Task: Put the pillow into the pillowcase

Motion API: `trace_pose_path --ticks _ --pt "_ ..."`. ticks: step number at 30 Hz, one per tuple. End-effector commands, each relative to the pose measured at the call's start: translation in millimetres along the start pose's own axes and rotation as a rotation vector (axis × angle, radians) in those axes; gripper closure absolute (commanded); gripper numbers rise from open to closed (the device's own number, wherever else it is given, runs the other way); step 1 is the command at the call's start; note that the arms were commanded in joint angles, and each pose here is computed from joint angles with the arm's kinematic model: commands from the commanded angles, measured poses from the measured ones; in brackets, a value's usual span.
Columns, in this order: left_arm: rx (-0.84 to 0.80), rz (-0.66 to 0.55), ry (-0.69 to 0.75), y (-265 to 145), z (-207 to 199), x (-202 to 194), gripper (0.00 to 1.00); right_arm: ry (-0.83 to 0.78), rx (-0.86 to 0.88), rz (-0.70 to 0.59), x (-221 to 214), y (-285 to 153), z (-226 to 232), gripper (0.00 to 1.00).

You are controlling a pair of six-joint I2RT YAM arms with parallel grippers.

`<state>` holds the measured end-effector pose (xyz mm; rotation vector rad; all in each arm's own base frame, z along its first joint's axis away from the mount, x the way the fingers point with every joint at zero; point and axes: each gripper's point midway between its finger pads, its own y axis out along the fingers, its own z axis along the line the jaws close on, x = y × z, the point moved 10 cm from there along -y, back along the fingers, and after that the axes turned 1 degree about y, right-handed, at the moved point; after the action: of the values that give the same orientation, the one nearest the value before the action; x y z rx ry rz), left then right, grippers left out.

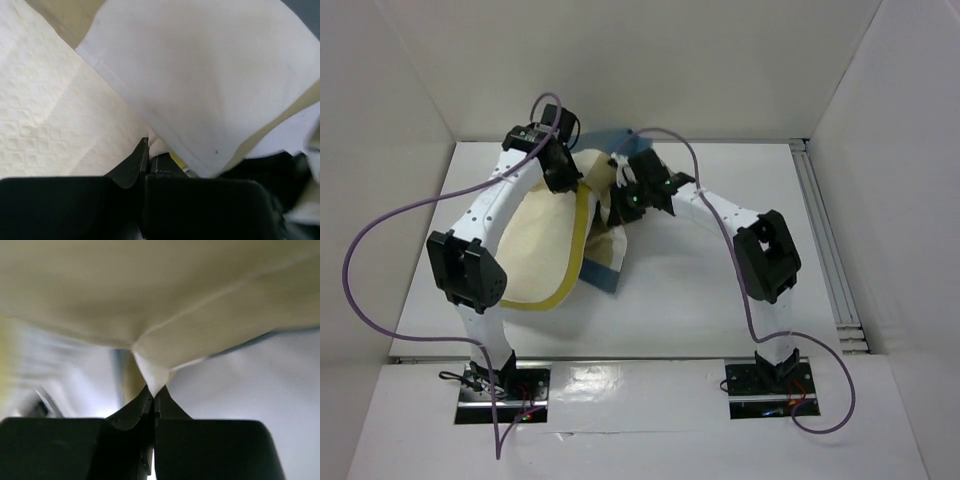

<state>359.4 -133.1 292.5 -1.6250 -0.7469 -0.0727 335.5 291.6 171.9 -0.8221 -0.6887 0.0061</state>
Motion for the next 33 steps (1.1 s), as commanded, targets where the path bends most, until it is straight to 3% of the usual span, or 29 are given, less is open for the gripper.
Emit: trace_pose_path --ticks 1,4,6,11,14,18,21,22,23,24,26,27,28,31,33 --pt "-0.096 -0.274 -0.105 -64.1 -8.2 40.0 1.00 -0.165 0.121 -0.230 71.9 -62.5 56.0 1.00" --pt "-0.126 -0.325 -0.120 -82.0 -11.8 44.3 1.00 -0.252 0.253 -0.310 71.6 -109.1 103.5 1.00" --pt "-0.136 -0.327 -0.098 -71.8 -26.0 40.6 1.00 -0.244 0.290 -0.299 42.3 -128.2 109.9 1.00" --pt "-0.035 -0.175 -0.085 18.7 -65.7 4.6 1.00 -0.137 0.247 -0.107 -37.6 -112.6 68.3 1.00" --pt "0.027 -0.155 -0.097 55.0 -82.8 -15.7 1.00 -0.103 0.199 -0.006 -65.9 -106.7 50.6 1.00" --pt "0.015 -0.148 -0.127 66.7 -94.0 -25.8 1.00 -0.052 0.136 0.068 -86.6 -108.4 33.1 1.00" --pt "-0.033 -0.124 -0.059 62.5 -108.0 -39.1 1.00 0.016 0.033 0.065 -86.0 -113.7 16.3 0.99" --pt "-0.043 -0.110 -0.038 62.0 -108.0 -40.3 1.00 0.034 0.013 0.051 -84.6 -119.4 13.8 0.86" --pt "-0.081 -0.097 -0.021 50.8 -108.6 -39.3 0.98 0.054 -0.006 0.042 -83.8 -124.2 10.8 0.65" --pt "-0.095 -0.098 0.028 45.2 -106.7 -38.3 0.93 0.073 -0.030 -0.007 -78.5 -136.4 7.1 0.46" --pt "-0.134 -0.108 0.076 21.0 -101.8 -34.4 0.59 0.099 -0.085 -0.046 -74.5 -150.9 4.0 0.29" --pt "-0.148 -0.128 0.130 10.4 -98.3 -31.4 0.26 0.104 -0.132 -0.095 -67.7 -165.2 1.2 0.18" --pt "-0.154 -0.139 0.159 3.0 -94.6 -30.5 0.12 0.118 -0.162 -0.118 -63.8 -172.1 0.2 0.14" --pt "-0.158 -0.185 0.199 -25.7 -68.2 -16.8 0.09 0.125 -0.238 -0.194 -45.9 -190.1 0.8 0.09" --pt "-0.078 -0.195 0.177 -18.4 -36.8 -2.6 0.13 0.152 -0.241 -0.212 -36.0 -189.9 2.3 0.09"
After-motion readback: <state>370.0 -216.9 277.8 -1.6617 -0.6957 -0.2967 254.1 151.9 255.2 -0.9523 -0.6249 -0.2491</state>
